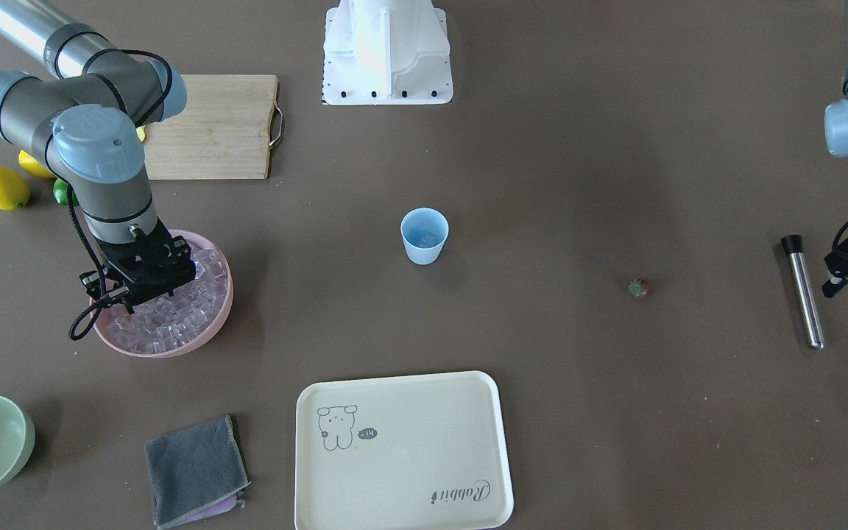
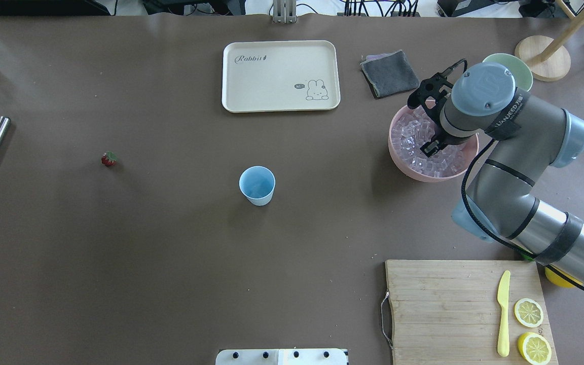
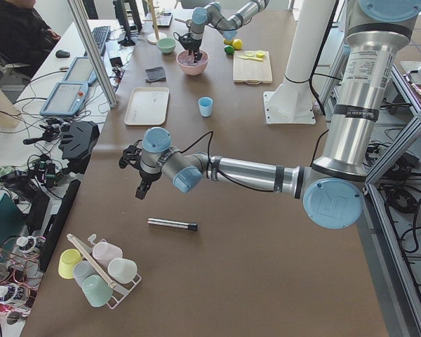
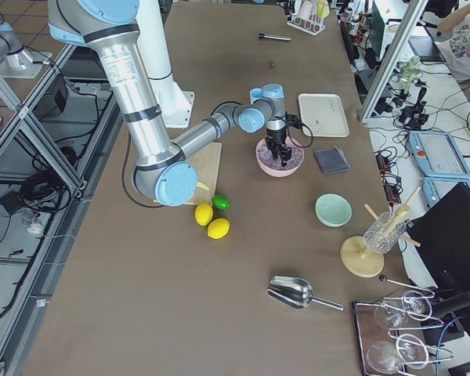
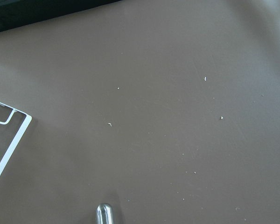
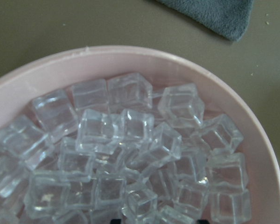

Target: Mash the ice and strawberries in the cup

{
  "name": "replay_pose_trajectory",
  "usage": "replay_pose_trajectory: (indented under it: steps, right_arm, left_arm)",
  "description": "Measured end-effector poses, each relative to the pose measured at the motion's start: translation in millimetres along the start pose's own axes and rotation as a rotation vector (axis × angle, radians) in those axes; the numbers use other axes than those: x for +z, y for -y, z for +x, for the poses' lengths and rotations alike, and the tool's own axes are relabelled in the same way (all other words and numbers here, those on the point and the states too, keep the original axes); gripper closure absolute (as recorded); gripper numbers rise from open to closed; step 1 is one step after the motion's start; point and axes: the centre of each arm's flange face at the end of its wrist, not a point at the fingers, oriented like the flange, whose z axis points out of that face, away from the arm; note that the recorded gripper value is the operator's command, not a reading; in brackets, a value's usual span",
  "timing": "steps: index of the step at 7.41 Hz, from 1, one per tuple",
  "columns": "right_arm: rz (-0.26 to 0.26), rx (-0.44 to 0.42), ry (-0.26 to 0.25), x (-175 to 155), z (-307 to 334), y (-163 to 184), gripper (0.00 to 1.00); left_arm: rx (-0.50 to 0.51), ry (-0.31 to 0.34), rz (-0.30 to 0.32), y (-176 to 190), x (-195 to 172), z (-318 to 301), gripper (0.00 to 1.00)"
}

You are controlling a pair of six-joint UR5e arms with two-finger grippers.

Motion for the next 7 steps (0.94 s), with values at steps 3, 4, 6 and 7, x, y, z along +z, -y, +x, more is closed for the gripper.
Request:
replay_pose_trajectory:
  steps: [3, 4, 6, 7]
  right_arm:
    - [-0.002, -0.008, -0.001, 1.6, -0.2, 0.2, 0.61]
    - [-0.001, -0.008, -0.001, 1.3, -0.3, 0.4, 0.84]
    - [0.002, -0.006, -0.001, -0.1, -0.8, 1.2, 1.00]
    - [0.005, -0.007, -0.001, -1.2, -1.3, 2.0, 1.00]
  left_arm:
    - [-0.001, 0.001, 0.000, -0.1, 0.4, -0.4, 0.03]
    - [-0.001, 0.001, -0.001, -0.3, 0.7, -0.7, 0.03]
    - [0.000, 0.001, 0.000, -0.8, 2.1, -2.1, 0.03]
    - [0.002, 0.000, 0.002, -0.8, 2.7, -2.6, 0.03]
